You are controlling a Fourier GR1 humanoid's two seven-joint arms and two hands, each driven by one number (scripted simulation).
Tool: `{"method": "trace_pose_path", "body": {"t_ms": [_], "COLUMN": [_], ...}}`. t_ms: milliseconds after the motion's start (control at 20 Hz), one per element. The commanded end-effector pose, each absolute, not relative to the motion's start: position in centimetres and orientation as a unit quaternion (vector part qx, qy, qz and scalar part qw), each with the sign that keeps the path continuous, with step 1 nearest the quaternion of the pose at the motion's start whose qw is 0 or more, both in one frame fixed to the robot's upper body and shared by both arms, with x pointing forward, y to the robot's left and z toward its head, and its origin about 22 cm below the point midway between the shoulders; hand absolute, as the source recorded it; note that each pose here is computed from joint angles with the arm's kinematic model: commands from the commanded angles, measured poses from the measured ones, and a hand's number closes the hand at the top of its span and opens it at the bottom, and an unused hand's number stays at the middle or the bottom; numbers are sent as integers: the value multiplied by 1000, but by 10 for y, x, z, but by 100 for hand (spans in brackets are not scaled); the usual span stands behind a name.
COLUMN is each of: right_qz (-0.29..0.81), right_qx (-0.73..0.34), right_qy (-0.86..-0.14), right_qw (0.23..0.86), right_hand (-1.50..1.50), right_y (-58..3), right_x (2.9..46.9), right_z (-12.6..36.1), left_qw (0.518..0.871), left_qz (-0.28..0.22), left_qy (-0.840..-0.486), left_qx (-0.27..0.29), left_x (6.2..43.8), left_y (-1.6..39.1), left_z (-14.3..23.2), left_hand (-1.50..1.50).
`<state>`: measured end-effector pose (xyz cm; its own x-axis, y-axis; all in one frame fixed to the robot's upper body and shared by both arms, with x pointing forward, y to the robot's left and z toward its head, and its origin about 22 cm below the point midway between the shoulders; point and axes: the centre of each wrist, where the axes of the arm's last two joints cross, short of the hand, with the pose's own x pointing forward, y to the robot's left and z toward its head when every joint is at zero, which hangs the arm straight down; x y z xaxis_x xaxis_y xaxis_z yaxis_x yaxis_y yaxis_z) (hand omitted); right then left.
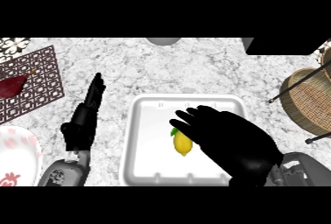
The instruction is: Pick the lemon from the tray and place it in the tiered basket
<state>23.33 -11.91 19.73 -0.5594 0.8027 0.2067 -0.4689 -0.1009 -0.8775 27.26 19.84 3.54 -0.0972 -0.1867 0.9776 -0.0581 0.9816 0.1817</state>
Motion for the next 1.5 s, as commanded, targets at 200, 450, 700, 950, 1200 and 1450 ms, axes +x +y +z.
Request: {"method": "trace_pose_path", "body": {"t_ms": [200,450,700,950,1200,1450], "right_qz": [757,746,728,734,734,730], "right_qx": [-184,-213,-241,-219,-208,-188], "right_qy": [-499,-508,-493,-488,-490,-501], "right_qw": [380,375,412,418,423,424], "right_hand": [-150,-150,-150,-150,-150,-150], "right_y": [-112,-113,-111,-118,-121,-113], "right_x": [237,235,260,257,248,272], "right_z": [196,164,167,147,145,110], "left_qw": [666,670,671,669,672,669], "left_qz": [-43,-48,-42,-45,-43,-48], "left_qy": [-739,-735,-736,-737,-734,-737], "left_qx": [90,88,80,85,84,87], "left_x": [278,264,282,274,287,267], "left_y": [196,189,202,204,213,205], "left_z": [42,34,31,19,39,33], "left_hand": [0,0,0,0,0,0]}}
